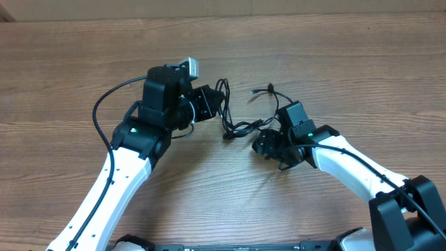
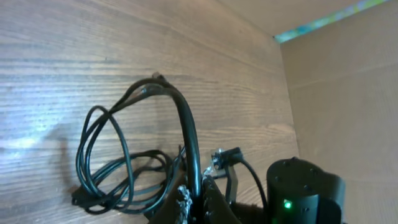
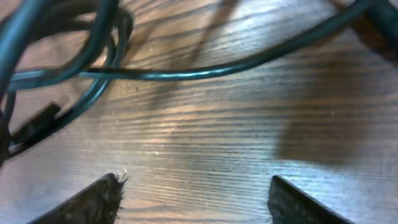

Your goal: Untangle cables

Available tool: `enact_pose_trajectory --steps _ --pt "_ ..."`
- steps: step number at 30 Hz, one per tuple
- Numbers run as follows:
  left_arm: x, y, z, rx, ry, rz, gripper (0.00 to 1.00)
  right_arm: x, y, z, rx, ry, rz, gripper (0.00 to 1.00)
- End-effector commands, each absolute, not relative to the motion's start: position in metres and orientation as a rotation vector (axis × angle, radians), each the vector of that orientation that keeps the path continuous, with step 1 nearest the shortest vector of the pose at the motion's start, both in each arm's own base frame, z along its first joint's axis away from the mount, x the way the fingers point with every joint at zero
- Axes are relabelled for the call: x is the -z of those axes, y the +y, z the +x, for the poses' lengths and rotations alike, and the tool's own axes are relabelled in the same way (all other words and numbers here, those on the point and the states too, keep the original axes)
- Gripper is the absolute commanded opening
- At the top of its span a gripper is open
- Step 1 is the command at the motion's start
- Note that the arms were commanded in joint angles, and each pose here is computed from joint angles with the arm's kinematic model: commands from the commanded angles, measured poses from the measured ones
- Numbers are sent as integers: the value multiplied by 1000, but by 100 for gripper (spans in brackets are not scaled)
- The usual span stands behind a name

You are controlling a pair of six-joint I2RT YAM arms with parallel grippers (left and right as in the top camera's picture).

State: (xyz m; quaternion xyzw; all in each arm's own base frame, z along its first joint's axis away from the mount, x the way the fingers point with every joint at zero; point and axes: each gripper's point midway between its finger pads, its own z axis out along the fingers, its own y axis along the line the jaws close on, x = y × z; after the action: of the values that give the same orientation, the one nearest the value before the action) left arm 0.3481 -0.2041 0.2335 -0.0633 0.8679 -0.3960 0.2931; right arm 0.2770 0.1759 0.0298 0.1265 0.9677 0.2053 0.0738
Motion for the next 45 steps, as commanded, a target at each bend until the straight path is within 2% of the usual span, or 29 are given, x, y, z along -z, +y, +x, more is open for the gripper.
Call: enact_pose_trajectory --steps 1,4,15,28,33,37,40,41,42,44,45 --pt "-243 -204 338 1041 2311 -53 4 -28 177 276 -610 2908 344 88" --pt "-235 -202 333 1004 2344 -10 4 -35 182 276 -656 2905 316 94" --pt "-272 -189 341 999 2243 -15 4 -124 200 277 -889 2691 150 99" --pt "-309 -188 323 1073 2147 -20 4 -167 232 288 -1050 2480 -79 100" --pt "-313 -187 321 1100 2146 -62 4 -167 257 284 -870 2329 -493 100" --pt "-315 -194 314 1164 2154 -35 4 -155 250 317 -559 2265 -424 100" --pt "-318 -200 308 1212 2152 13 4 -154 255 335 -527 2213 -391 100" --pt "-320 -202 306 1226 2148 26 4 -153 259 338 -538 2205 -389 96" --pt "-322 -203 305 1239 2141 44 4 -149 262 340 -549 2203 -394 87" --pt "-326 -206 301 1250 2122 91 4 -141 265 344 -546 2210 -395 61" --pt "-327 -205 301 1232 2111 115 4 -138 266 344 -544 2216 -396 27"
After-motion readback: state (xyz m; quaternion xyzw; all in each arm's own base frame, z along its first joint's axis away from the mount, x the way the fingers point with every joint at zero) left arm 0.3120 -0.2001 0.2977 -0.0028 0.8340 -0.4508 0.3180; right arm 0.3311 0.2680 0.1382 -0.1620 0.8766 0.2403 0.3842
